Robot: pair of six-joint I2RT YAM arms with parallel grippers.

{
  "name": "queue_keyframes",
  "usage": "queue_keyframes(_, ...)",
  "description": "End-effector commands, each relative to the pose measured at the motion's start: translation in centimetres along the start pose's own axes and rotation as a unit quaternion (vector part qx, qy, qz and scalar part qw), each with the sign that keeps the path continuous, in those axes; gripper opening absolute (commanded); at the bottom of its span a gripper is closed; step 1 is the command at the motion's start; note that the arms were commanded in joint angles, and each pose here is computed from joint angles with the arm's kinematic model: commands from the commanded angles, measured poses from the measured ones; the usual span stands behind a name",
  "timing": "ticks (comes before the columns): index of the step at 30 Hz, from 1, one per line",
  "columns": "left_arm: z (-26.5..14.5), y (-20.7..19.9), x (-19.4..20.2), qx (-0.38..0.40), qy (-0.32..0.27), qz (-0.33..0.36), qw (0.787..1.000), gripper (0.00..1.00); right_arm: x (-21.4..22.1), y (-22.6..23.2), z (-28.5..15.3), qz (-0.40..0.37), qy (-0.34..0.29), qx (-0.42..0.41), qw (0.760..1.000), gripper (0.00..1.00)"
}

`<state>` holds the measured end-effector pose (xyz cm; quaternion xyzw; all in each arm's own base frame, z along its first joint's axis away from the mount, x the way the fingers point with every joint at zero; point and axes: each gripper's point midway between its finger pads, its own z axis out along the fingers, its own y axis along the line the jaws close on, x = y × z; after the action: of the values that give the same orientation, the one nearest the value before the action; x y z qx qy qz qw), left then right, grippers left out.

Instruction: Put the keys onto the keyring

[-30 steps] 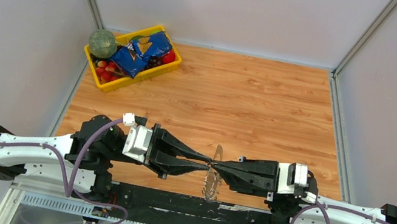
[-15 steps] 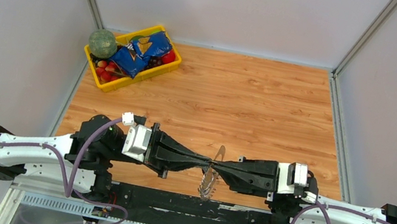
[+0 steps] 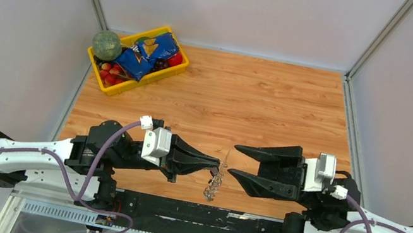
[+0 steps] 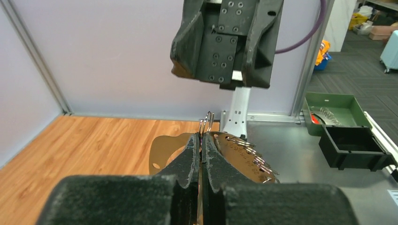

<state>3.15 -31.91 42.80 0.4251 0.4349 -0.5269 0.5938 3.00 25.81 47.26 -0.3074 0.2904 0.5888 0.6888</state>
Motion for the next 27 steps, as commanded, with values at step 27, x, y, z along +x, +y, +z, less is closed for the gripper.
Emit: queue_keyframes(27,-6.0,0.9,7.7,-0.051,0.266,-0.038,0.962,0.00,11.1,0.4,-4.9,0.027,0.442,-0.009,0.896,0.36)
